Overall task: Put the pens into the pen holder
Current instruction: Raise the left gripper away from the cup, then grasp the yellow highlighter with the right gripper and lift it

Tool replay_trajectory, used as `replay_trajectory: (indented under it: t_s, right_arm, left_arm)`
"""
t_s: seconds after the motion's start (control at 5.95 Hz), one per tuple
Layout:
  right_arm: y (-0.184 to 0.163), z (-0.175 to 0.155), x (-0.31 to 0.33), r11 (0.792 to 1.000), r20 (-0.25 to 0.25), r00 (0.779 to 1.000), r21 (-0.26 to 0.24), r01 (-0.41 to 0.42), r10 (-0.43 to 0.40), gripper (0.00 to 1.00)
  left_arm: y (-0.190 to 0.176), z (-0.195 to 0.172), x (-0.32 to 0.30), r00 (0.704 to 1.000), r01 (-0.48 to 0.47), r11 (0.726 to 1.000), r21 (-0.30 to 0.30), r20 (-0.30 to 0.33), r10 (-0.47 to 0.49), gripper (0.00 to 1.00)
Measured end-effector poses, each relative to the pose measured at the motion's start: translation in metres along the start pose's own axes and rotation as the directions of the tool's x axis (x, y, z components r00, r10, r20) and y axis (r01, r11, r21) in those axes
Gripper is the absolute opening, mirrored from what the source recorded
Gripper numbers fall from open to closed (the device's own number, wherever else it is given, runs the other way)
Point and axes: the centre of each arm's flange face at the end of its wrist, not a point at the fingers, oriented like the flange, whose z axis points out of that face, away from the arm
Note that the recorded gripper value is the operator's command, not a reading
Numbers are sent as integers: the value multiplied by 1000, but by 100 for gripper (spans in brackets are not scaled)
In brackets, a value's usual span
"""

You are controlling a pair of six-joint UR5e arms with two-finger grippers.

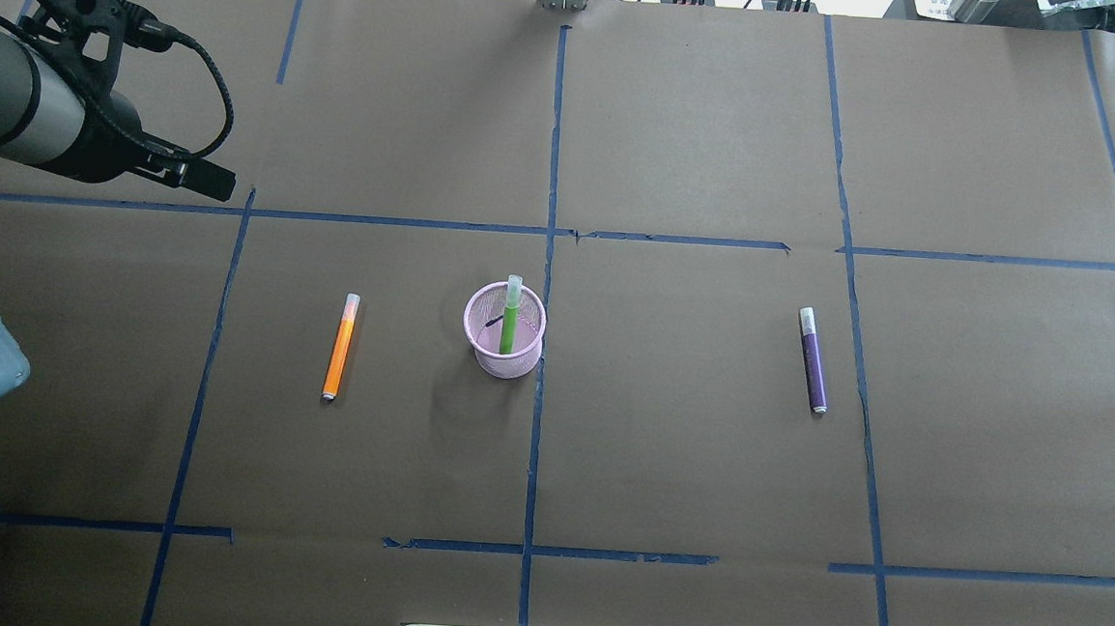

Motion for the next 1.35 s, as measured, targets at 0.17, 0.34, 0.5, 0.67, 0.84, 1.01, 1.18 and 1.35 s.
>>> replay_trajectory:
  t_s: [0.17, 0.34, 0.5, 0.67, 0.84, 1.01, 1.18, 1.35]
  right_arm:
    - [-4, 2, -3, 1000, -7, 1000, -8, 8, -8, 71]
    - [-6, 3, -3, 1000, -14, 1000, -11, 11, -11, 64]
    - [-5, 3, -2, 1000, -19, 1000, -13, 11, -12, 62]
    - [-5, 5, -1, 1000, -20, 1000, -17, 10, -10, 62]
    - [-4, 7, 0, 1000, -20, 1000, -21, 7, -7, 61]
    - [-3, 8, 2, 1000, -20, 1000, -23, 5, -6, 61]
    - [-3, 9, 2, 1000, -20, 1000, -24, 4, -5, 56]
    - [-3, 9, 3, 1000, -23, 1000, -26, 3, -4, 54]
  left_arm:
    - [0, -3, 1, 1000, 0, 1000, 4, -4, 0, 100]
    - [0, -5, 1, 1000, 0, 1000, 6, -6, 0, 100]
    - [0, -7, 1, 1000, 2, 1000, 10, -8, -2, 100]
    - [0, -10, 1, 1000, 4, 1000, 14, -10, -4, 100]
    - [0, -11, -1, 1000, 7, 1000, 15, -7, -7, 100]
    - [1, -11, -3, 1000, 9, 1000, 15, -6, -9, 100]
    - [1, -13, -6, 1000, 11, 1000, 15, -7, -11, 100]
    - [1, -15, -7, 1000, 12, 1000, 15, -10, -12, 100]
